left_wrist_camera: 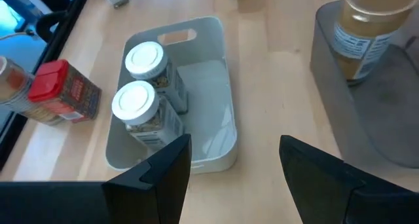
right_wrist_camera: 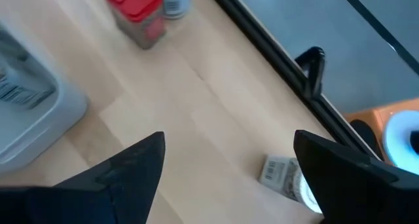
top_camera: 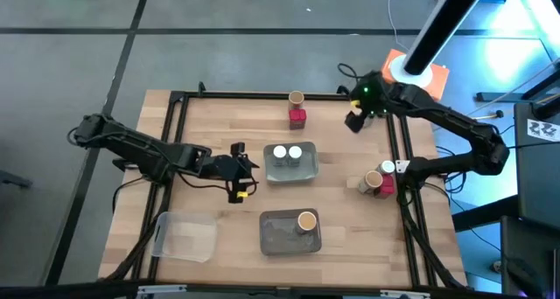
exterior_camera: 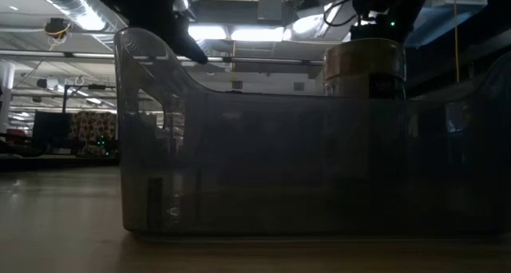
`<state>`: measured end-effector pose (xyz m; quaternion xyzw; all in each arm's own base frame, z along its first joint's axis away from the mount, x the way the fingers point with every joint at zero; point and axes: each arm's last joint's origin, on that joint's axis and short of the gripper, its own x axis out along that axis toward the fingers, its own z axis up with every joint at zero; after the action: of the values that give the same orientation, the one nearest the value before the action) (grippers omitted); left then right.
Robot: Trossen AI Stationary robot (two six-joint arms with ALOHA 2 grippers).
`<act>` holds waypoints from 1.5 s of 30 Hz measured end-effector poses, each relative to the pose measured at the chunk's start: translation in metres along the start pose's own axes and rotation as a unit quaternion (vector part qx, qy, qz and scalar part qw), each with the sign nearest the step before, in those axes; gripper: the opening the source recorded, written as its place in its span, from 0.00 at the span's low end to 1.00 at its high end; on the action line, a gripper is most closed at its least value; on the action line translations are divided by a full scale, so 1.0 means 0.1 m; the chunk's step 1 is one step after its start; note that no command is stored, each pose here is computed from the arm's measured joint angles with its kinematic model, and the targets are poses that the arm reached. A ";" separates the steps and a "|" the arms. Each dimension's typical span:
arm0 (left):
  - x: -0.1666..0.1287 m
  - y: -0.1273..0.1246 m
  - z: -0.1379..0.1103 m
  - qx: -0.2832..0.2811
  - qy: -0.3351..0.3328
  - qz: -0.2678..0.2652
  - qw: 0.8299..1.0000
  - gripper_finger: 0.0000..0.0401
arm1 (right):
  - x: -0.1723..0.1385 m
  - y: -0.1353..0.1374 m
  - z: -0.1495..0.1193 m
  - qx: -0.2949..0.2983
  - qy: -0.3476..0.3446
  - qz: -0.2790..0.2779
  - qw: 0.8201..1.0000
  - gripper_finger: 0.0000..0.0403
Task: Sort spices by type
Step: Put the top golden seasoning bottle into the black bin
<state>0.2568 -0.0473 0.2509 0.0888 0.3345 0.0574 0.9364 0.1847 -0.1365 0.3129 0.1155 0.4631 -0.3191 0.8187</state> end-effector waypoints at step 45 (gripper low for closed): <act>0.84 2.34 0.31 -0.109 -0.037 0.186 0.976 0.72 | 0.59 0.08 0.04 -0.086 -0.270 0.034 0.958 0.84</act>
<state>0.3298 0.1909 0.2710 0.0494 0.2690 0.2633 0.9251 0.2137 -0.1569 0.2647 -0.0300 0.2465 -0.2697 0.9304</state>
